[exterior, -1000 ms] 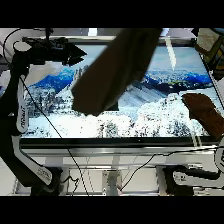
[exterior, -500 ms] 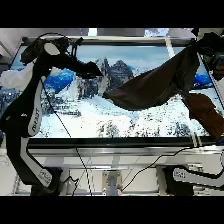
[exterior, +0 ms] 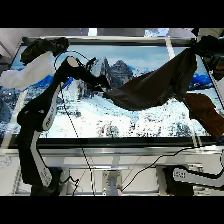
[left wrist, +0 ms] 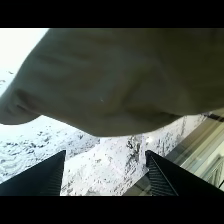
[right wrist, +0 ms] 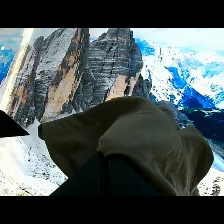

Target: Fold the shirts.

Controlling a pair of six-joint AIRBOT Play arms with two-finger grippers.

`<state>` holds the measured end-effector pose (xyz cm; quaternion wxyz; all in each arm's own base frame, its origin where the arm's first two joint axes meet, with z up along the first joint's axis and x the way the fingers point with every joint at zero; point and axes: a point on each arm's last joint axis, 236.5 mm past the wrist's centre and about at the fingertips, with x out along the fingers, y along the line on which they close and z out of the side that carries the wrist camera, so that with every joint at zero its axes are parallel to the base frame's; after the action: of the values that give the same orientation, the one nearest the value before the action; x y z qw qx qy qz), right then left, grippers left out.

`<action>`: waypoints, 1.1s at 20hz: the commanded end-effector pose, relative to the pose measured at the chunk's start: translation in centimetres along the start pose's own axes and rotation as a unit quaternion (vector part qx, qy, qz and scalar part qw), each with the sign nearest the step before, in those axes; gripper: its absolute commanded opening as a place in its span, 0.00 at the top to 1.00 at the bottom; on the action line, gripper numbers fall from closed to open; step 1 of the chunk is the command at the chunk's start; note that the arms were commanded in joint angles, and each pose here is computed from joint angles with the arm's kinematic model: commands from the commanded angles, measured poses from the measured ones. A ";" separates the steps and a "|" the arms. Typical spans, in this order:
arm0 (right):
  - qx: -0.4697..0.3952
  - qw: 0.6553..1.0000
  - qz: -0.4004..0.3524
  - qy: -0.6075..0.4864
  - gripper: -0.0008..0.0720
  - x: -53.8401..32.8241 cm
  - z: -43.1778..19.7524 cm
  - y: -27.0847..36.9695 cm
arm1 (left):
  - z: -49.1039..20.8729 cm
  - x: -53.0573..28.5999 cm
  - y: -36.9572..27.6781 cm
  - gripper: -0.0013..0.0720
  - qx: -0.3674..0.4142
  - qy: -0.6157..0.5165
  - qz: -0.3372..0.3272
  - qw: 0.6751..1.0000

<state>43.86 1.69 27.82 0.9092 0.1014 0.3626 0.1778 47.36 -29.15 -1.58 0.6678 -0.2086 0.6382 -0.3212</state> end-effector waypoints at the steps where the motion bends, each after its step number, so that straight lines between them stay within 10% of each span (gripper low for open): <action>1: -0.001 1.000 0.000 0.000 0.96 0.0 0.0 0.0 | -0.2 2.6 2.4 0.18 -0.042 0.014 0.008 0.999; 22: -0.001 1.000 0.001 -0.003 0.95 0.0 0.2 0.1 | 1.9 5.1 8.9 0.20 0.028 -0.022 0.112 0.993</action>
<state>43.97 1.72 27.94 0.9105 0.1013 0.3593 0.1780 51.72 -26.44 -9.95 0.7313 -0.1431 0.6181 -0.2503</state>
